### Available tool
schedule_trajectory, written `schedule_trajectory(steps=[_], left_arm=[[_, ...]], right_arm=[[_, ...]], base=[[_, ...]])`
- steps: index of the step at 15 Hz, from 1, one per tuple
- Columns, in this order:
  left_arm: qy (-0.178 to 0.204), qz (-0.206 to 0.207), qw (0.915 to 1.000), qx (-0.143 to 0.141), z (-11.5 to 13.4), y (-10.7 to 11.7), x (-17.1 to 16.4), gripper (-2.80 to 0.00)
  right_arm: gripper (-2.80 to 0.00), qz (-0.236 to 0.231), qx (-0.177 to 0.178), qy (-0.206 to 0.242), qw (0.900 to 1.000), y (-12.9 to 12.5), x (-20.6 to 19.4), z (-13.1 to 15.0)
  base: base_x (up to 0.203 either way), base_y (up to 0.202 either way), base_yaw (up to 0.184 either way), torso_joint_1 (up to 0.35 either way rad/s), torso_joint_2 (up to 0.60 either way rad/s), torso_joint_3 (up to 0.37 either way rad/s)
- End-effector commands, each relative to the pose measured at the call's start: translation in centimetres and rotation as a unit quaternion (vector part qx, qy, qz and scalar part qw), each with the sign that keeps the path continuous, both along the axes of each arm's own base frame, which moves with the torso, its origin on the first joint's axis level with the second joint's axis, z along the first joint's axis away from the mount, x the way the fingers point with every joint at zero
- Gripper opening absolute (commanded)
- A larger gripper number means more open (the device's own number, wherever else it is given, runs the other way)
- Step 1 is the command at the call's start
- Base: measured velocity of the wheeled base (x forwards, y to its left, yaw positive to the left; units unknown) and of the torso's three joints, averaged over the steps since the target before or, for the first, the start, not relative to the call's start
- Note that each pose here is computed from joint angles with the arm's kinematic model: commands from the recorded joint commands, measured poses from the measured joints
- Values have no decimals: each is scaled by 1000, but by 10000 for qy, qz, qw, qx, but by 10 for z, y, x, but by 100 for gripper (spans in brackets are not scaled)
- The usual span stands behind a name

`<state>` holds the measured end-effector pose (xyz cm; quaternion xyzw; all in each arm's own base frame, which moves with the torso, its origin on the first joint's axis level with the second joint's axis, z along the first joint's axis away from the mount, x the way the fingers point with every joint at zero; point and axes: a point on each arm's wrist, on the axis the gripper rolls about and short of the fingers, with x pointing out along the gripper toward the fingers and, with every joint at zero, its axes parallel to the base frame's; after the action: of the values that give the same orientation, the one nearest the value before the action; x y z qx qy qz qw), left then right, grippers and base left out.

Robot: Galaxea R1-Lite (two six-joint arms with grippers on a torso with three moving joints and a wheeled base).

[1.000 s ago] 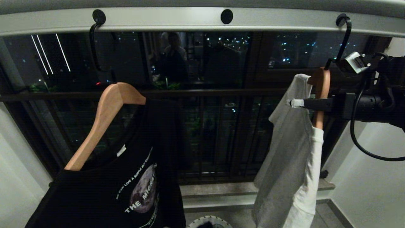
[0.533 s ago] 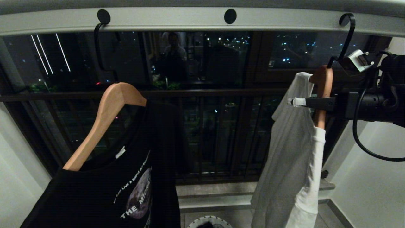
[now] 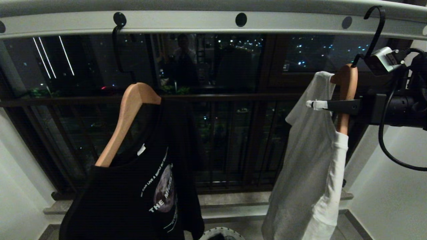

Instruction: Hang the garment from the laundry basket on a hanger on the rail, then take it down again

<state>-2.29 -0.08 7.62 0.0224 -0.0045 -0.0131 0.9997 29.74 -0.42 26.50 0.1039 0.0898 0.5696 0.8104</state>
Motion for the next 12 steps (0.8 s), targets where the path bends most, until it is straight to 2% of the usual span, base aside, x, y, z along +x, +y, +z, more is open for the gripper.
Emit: schedule_trajectory(steps=[1,8,12], left_arm=[[12,2,10000,-1,-1,0,0,-280],[12,2,10000,-1,-1,0,0,-280],[12,2,10000,-1,-1,0,0,-280]], right_arm=[[-280,36,0,-63,10000,0,-4,4],[-280,27,68,-82,9999,2,-25,21],[-280,-6,235,229,9995,3,-51,31]], base=[[0,0,0,0,0,0],[0,0,0,0,0,0],[0,0,0,0,0,0]])
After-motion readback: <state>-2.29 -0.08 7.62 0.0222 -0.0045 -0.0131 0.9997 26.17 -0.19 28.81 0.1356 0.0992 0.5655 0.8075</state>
